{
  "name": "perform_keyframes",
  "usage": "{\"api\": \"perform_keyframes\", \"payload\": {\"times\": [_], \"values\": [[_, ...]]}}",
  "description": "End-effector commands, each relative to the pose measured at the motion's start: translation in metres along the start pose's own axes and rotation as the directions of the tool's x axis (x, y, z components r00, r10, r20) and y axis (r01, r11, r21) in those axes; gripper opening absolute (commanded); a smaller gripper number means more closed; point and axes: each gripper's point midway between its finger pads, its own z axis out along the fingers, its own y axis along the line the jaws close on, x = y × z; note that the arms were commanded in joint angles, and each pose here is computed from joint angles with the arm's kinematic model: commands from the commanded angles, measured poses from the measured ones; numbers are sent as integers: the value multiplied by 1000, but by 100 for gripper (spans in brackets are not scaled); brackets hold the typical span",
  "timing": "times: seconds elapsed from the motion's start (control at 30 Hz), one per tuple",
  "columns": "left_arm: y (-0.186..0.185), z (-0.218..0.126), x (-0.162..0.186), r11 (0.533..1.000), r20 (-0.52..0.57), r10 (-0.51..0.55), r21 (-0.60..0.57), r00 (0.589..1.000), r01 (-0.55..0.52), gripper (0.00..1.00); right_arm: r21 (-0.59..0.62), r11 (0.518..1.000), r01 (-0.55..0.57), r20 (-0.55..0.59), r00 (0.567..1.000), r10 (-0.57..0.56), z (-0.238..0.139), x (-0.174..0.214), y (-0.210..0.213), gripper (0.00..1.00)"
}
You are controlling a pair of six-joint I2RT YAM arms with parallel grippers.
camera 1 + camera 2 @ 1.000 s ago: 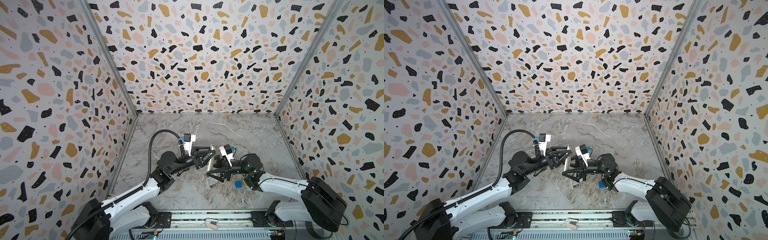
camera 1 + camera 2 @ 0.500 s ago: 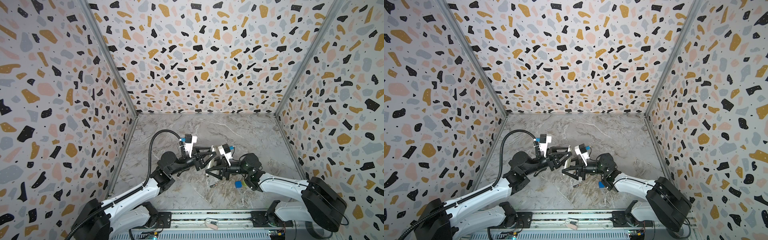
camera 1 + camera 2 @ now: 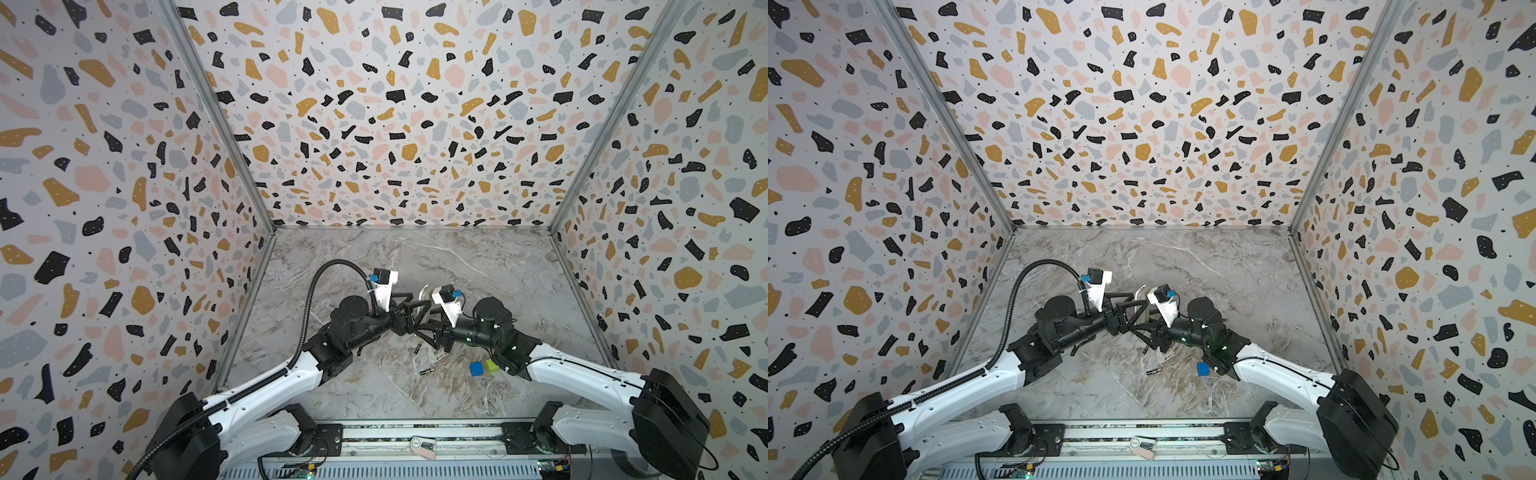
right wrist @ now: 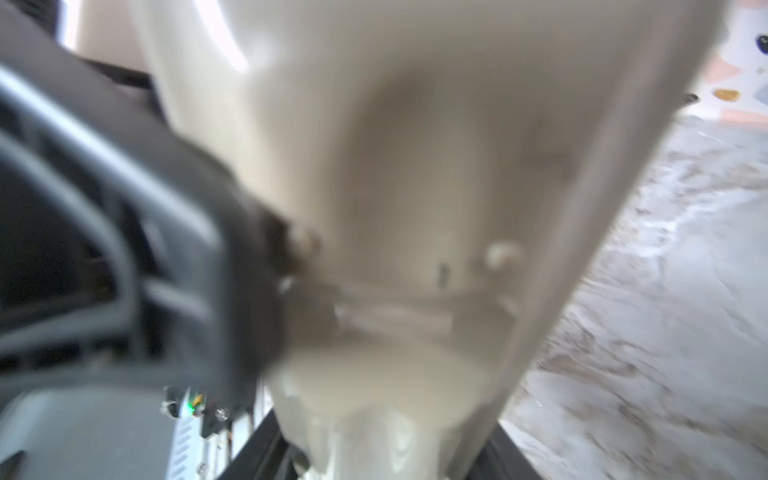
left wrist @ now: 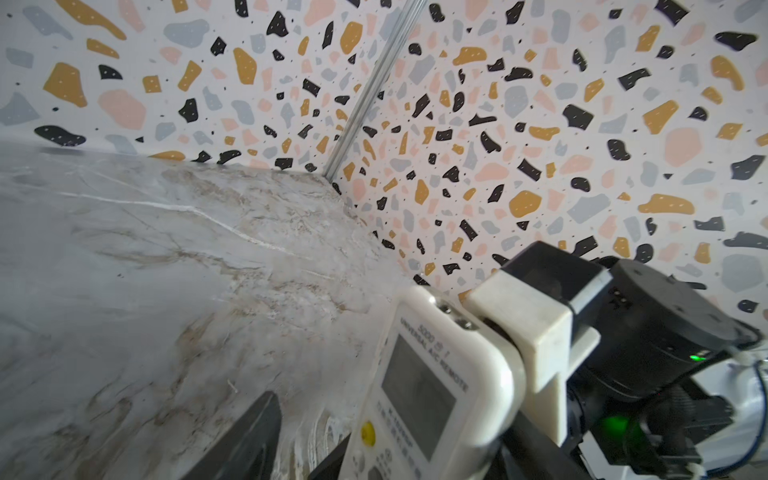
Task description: Load the batteries into the remote control
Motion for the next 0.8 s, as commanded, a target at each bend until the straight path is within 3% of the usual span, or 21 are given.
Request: {"api": "perform_keyframes", "payload": {"times": [0.0, 0.33, 0.77], "values": [[16, 2, -2, 993, 3, 44, -105, 999, -44, 69, 35, 995, 93, -1, 996, -93, 5, -14, 5, 4], [15, 6, -9, 991, 29, 51, -122, 998, -47, 34, 69, 992, 103, -40, 994, -100, 11, -8, 2, 4], [19, 7, -17, 990, 66, 9, -144, 998, 1, 39, 155, 978, 142, -101, 987, -127, 18, 2, -7, 3]]}}
